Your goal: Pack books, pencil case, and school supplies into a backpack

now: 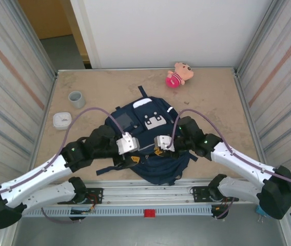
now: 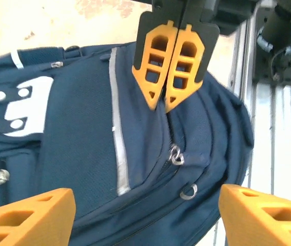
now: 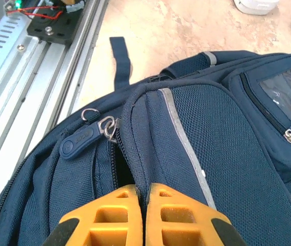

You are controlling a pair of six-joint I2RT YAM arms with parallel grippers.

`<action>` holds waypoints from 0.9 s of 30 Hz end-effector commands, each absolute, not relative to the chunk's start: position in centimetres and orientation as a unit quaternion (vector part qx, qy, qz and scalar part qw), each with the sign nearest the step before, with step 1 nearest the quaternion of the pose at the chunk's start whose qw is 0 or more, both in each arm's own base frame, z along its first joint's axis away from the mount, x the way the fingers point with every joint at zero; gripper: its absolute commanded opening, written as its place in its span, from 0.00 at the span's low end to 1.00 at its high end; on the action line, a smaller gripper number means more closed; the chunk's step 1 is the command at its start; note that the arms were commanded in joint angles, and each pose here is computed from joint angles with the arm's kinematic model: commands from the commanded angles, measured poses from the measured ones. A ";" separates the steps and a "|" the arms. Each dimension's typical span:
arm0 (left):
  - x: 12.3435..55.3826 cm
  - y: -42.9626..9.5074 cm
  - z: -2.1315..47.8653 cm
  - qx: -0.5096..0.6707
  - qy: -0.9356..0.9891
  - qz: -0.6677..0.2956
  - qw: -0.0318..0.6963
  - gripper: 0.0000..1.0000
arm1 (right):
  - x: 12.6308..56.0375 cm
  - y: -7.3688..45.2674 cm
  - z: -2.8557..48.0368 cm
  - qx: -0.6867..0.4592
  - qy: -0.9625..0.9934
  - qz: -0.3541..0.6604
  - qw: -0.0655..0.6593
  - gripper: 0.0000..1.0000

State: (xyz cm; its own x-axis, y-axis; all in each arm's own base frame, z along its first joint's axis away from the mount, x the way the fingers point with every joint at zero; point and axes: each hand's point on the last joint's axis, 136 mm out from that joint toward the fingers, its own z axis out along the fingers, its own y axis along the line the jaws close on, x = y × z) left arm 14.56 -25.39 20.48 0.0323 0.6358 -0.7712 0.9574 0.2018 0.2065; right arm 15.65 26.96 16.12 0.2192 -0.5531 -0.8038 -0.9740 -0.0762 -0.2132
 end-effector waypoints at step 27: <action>19.1 -32.9 17.1 0.530 0.703 -0.314 0.355 0.00 | 20.4 21.4 22.9 -0.325 0.817 0.295 0.374 0.39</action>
